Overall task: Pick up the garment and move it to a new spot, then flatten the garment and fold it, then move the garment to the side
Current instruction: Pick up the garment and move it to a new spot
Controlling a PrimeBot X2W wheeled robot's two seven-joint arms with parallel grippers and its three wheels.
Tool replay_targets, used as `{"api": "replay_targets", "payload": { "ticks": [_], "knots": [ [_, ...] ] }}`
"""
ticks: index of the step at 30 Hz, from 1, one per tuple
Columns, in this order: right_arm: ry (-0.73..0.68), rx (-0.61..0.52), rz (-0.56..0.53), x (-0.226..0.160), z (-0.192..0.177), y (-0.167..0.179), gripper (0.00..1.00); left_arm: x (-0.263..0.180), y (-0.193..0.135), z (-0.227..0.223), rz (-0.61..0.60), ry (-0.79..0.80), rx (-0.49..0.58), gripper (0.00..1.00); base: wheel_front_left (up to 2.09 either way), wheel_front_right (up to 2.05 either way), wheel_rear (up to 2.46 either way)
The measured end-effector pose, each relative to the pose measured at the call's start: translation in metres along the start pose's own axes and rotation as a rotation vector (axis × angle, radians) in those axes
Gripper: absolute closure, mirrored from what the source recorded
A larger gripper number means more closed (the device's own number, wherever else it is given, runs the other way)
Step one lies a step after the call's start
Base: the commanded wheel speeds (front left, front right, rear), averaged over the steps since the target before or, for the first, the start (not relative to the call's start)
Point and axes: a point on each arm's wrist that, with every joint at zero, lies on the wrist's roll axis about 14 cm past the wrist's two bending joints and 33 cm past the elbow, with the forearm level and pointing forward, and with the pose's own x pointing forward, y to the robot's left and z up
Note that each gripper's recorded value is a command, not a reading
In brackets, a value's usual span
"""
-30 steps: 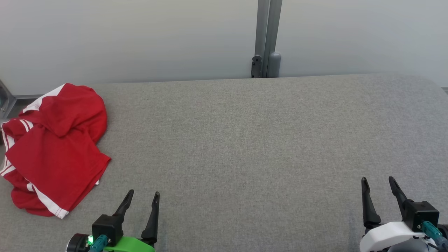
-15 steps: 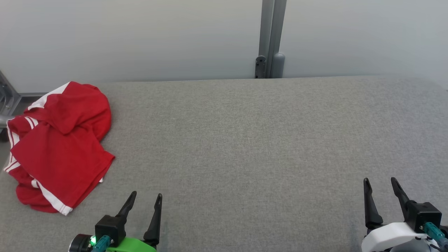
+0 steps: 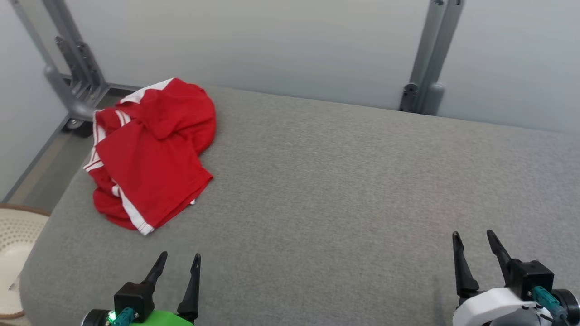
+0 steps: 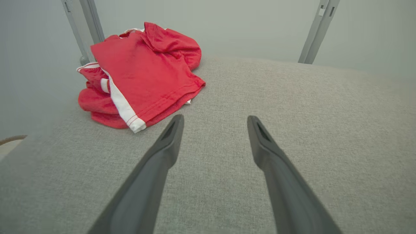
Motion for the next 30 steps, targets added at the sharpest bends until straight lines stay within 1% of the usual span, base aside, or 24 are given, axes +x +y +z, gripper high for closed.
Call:
{"api": "replay_targets", "payload": {
  "ticks": [6, 10, 13, 17, 20, 22, 23, 26, 29, 30],
  "knots": [
    [-0.012, 0.004, 0.157, 0.022, 0.005, 0.052, 0.0, -0.026, 0.033, 0.0, 0.117, -0.013, -0.017, 0.0, 0.0, 0.0, 0.0],
    [-0.011, 0.006, 0.204, 0.027, 0.005, 0.068, 0.0, -0.036, 0.047, -0.001, 0.17, -0.02, -0.037, 0.0, 0.0, 0.0, 0.0],
    [0.001, 0.002, 0.203, 0.027, 0.0, 0.067, 0.0, -0.031, 0.053, -0.008, 0.188, 0.012, -0.051, 0.0, 0.0, 0.0, 0.0],
    [0.019, -0.015, 0.189, 0.029, -0.007, 0.059, 0.0, 0.002, 0.062, 0.007, 0.18, 0.057, -0.054, 0.0, 0.0, 0.0, 0.0],
    [0.006, -0.034, 0.196, 0.042, -0.005, 0.055, 0.0, 0.038, 0.071, 0.029, 0.177, 0.092, -0.061, 0.0, 0.0, 0.0, 0.0],
    [-0.003, -0.04, 0.21, 0.054, -0.005, 0.056, 0.0, 0.063, 0.079, 0.047, 0.189, 0.101, -0.086, 0.0, 0.0, 0.0, 0.0],
    [-0.003, -0.038, 0.218, 0.059, -0.007, 0.057, 0.0, 0.074, 0.084, 0.053, 0.192, 0.119, -0.075, 0.0, 0.0, 0.0, 0.0],
    [0.008, -0.028, 0.226, 0.072, -0.016, 0.057, 0.0, 0.101, 0.098, 0.056, 0.219, 0.194, -0.077, 0.0, 0.0, 0.0, 0.0],
    [0.038, -0.014, 0.218, 0.082, -0.032, 0.05, 0.0, 0.125, 0.111, 0.051, 0.256, 0.267, -0.064, 0.0, 0.0, 0.0, 0.0],
    [0.054, -0.007, 0.214, 0.084, -0.04, 0.048, 0.0, 0.131, 0.114, 0.045, 0.266, 0.294, -0.074, 0.0, 0.0, 0.0, 0.0]
  ]
}}
